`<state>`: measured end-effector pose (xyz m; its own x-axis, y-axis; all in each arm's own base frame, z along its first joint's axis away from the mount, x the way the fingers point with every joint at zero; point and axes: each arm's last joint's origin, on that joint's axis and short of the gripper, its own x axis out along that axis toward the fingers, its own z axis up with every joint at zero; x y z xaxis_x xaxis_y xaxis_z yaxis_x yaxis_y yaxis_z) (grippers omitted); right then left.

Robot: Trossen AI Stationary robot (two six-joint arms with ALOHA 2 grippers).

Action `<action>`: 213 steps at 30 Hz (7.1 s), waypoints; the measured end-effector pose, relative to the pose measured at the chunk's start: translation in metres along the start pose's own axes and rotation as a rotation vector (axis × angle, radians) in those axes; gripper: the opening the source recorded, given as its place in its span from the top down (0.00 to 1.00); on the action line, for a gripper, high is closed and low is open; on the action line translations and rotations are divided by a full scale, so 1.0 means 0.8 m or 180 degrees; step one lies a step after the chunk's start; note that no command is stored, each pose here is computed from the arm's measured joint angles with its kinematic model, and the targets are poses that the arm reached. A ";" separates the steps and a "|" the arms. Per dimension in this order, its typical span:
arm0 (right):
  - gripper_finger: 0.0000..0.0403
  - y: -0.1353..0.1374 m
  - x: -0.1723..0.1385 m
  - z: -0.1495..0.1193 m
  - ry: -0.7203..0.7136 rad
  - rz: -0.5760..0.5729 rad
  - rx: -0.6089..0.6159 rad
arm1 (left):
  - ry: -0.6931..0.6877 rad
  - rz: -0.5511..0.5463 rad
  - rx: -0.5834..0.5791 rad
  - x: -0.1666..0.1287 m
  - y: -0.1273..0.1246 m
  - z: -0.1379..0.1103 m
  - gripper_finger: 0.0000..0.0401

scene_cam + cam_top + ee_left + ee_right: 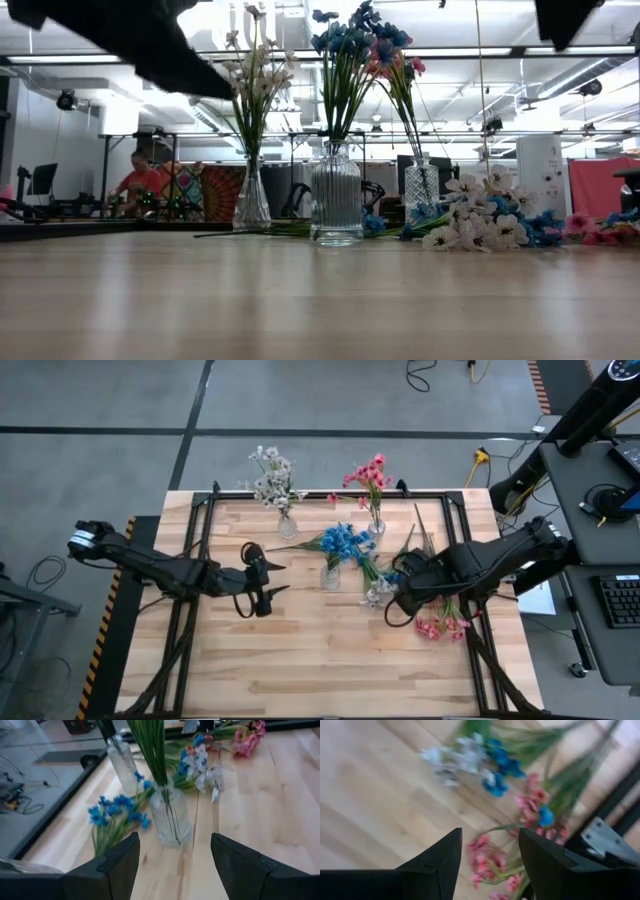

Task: Sort flowers into vase by color
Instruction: Put the right pink flowers into the right transparent vase

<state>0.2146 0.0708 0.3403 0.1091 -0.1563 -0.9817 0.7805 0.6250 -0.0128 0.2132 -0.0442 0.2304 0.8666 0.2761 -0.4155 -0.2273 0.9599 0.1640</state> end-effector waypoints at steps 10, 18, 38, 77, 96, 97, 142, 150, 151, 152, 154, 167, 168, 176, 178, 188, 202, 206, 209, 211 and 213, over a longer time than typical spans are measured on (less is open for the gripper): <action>0.39 -0.038 0.074 0.013 0.0283 -0.0718 0.0294 | -0.0215 0.0123 0.0438 -0.020 0.001 0.062 0.43; 0.41 -0.083 0.122 0.067 0.0319 -0.0699 0.0367 | -0.0301 0.0129 0.0530 -0.027 0.004 0.083 0.43; 0.45 -0.165 0.200 0.086 0.0763 -0.0918 0.0813 | -0.0175 0.0185 0.0661 -0.027 0.005 0.078 0.43; 0.76 -0.189 0.275 0.107 0.1224 -0.1190 0.0717 | -0.0099 0.0184 0.0700 -0.026 0.005 0.074 0.43; 0.71 -0.195 0.256 0.091 0.1190 -0.1215 0.0897 | -0.0099 0.0183 0.0686 -0.026 0.005 0.074 0.43; 0.71 -0.195 0.258 0.091 0.1167 -0.1201 0.0902 | -0.0099 0.0184 0.0686 -0.026 0.005 0.074 0.43; 0.97 -0.191 0.186 0.077 0.0136 -0.0578 0.1254 | -0.0050 0.0182 0.0622 -0.026 0.005 0.072 0.43; 0.97 -0.181 0.119 0.060 -0.0592 -0.0004 0.1295 | -0.0058 0.0180 0.0573 -0.026 0.005 0.072 0.43; 0.97 -0.180 0.111 0.059 -0.0664 0.0065 0.1276 | -0.0069 0.0177 0.0564 -0.026 0.005 0.073 0.43; 0.97 -0.178 0.102 0.057 -0.0735 0.0136 0.1255 | -0.0087 0.0174 0.0551 -0.026 0.005 0.073 0.43; 0.97 -0.175 0.086 0.054 -0.0865 0.0275 0.1202 | -0.0125 0.0172 0.0526 -0.026 0.005 0.075 0.43; 0.97 -0.148 -0.011 0.049 -0.1361 0.0954 0.0572 | -0.0366 0.0013 0.0460 -0.034 -0.009 0.083 0.43; 0.97 -0.146 -0.018 0.048 -0.1402 0.1008 0.0512 | -0.0377 -0.0011 0.0467 -0.036 -0.011 0.084 0.43; 0.97 -0.122 -0.063 0.041 -0.1949 0.1548 -0.0199 | -0.0616 -0.0102 0.0631 -0.059 -0.033 0.100 0.43; 0.97 -0.108 -0.068 0.041 -0.2188 0.1731 -0.0514 | -0.0733 -0.0097 0.0667 -0.064 -0.040 0.104 0.43; 0.97 0.002 -0.063 0.000 -0.2667 0.2212 -0.2446 | -0.1333 -0.0235 0.0506 -0.058 -0.079 0.122 0.43; 0.97 0.128 -0.008 -0.028 -0.2352 0.1767 -0.3276 | -0.1925 -0.0616 0.0635 -0.006 -0.138 0.128 0.43; 0.97 0.140 -0.011 -0.024 -0.2474 0.1646 -0.3372 | -0.1902 -0.0620 0.0793 0.012 -0.159 0.136 0.43; 0.97 0.146 -0.011 -0.023 -0.2483 0.1636 -0.3397 | -0.1933 -0.0560 0.0921 0.020 -0.169 0.144 0.44; 0.97 0.148 -0.012 -0.023 -0.2492 0.1633 -0.3402 | -0.1927 -0.0539 0.0988 0.025 -0.173 0.145 0.46; 0.97 0.148 -0.012 -0.023 -0.2504 0.1622 -0.3433 | -0.1910 -0.0532 0.1041 0.027 -0.176 0.145 0.51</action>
<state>0.2945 0.1603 0.3451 0.8161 0.1050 -0.5683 -0.2497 0.9509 -0.1828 0.3154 -0.1786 0.3023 0.9951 -0.0382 0.0914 -0.0060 0.8977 0.4406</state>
